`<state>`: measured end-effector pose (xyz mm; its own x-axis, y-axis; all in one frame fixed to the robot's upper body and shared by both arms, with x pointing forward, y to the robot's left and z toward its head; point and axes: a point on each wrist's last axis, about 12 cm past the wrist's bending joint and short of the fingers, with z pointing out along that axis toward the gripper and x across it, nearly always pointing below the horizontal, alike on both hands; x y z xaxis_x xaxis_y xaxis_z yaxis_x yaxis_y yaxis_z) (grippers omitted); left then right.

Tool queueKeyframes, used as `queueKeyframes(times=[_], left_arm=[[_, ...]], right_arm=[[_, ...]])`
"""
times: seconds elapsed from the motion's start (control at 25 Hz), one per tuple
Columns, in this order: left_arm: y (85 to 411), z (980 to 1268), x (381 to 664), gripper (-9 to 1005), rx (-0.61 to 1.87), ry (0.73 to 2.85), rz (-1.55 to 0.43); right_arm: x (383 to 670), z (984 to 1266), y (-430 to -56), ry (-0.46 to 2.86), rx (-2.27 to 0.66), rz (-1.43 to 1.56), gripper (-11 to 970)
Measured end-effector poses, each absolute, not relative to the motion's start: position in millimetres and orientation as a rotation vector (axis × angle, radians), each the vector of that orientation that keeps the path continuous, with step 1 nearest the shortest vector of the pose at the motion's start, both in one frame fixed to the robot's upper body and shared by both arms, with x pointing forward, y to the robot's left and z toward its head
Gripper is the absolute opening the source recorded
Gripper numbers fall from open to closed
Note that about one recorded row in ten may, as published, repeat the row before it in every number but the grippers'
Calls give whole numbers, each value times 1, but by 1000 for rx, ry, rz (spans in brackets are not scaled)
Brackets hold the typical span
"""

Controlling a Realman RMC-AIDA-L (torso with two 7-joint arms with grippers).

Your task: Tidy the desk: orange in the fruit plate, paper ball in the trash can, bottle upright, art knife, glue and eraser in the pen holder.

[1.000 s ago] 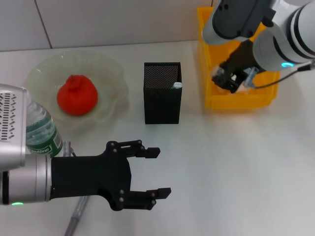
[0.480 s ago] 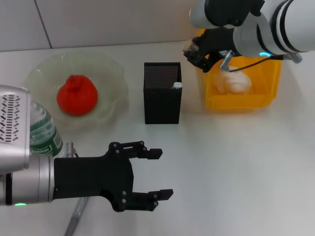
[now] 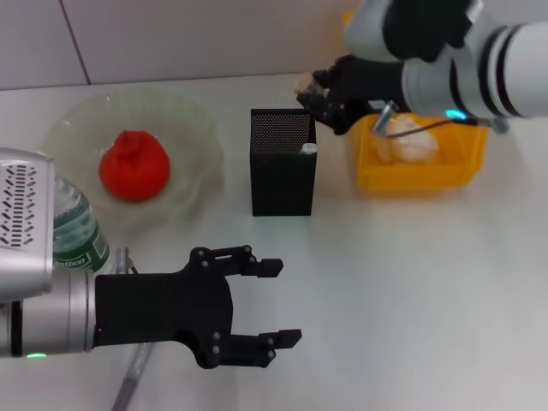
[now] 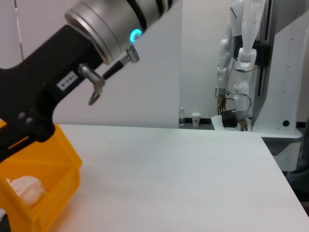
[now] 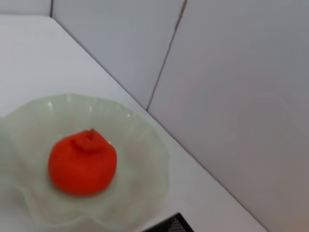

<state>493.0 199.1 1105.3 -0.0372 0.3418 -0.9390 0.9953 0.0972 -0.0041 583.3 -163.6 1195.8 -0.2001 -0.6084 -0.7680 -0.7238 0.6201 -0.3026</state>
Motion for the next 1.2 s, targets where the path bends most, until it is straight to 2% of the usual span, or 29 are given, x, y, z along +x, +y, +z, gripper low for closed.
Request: queueKeyframes(times=[0.48, 0.68, 1.2], left_arm=[[197, 1104, 495, 786, 1380, 1521, -974], [196, 1102, 496, 786, 1372, 1504, -983], [197, 1102, 495, 786, 1374, 1488, -976]], right_arm=[[563, 1195, -222, 1795, -852, 369, 260], [558, 1182, -241, 1788, -809, 471, 260], [559, 1168, -243, 1761, -811, 586, 259]])
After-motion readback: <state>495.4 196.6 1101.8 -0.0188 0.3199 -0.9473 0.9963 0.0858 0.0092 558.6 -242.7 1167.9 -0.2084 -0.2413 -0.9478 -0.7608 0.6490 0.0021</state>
